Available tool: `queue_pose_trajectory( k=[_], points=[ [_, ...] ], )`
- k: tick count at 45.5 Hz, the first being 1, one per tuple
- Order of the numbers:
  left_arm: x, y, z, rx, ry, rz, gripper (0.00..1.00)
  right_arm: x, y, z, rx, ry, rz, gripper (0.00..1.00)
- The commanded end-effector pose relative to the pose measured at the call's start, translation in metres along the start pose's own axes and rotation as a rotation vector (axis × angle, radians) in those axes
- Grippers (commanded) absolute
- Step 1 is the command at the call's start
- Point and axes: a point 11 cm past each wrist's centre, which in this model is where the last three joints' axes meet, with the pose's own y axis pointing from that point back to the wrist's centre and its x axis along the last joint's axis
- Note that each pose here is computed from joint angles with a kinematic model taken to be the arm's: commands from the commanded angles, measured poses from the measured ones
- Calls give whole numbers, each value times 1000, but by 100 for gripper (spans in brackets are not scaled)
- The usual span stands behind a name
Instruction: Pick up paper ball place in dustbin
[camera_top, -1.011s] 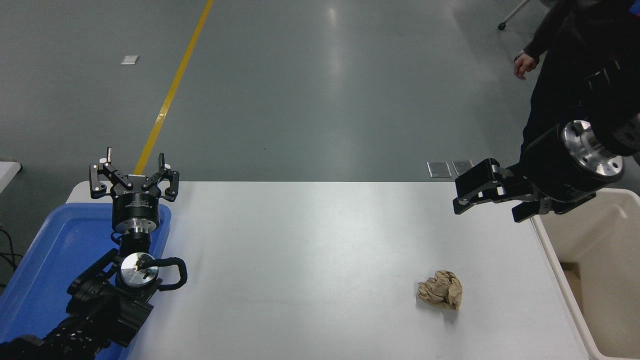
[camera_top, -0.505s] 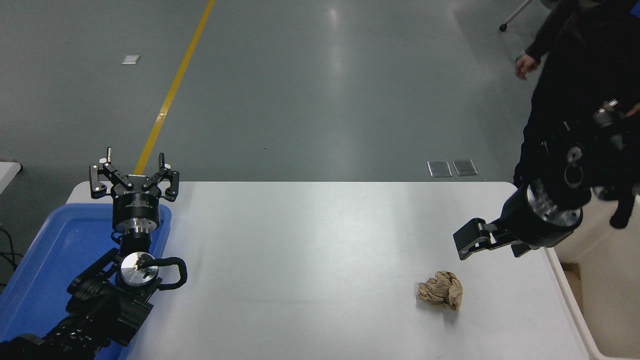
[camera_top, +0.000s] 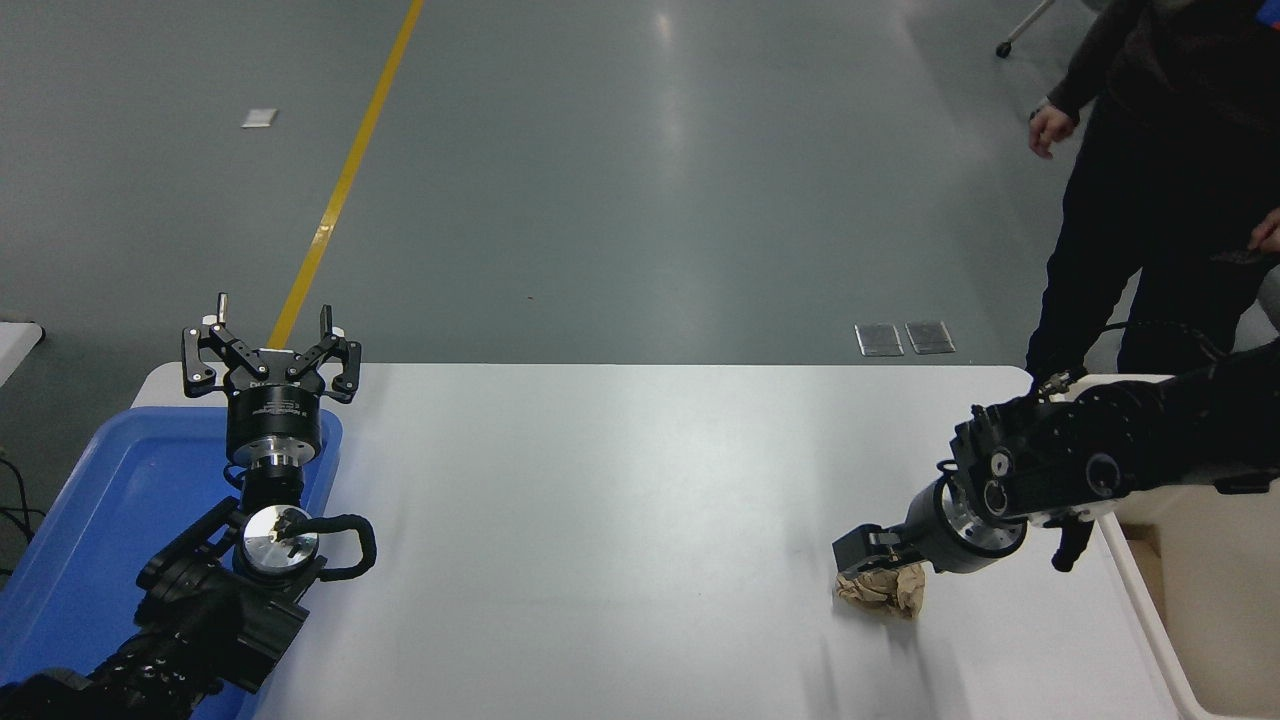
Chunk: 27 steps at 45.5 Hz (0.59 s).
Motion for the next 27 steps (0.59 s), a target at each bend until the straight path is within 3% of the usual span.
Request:
queue_pose_trajectory(
  k=[1, 11, 20, 27],
  points=[
    [0, 0, 0, 1, 0, -1, 99, -3, -29, 8, -12, -10, 53, 100],
    [-1, -1, 0, 1, 0, -2, 99, -10, -38, 4, 5, -26, 44, 99],
    [-1, -1, 0, 1, 0, -2, 99, -17, -47, -3, 17, -22, 65, 87],
    [-1, -1, 0, 0, 2, -3, 99, -18, -54, 9, -13, -31, 89, 73]
  ],
)
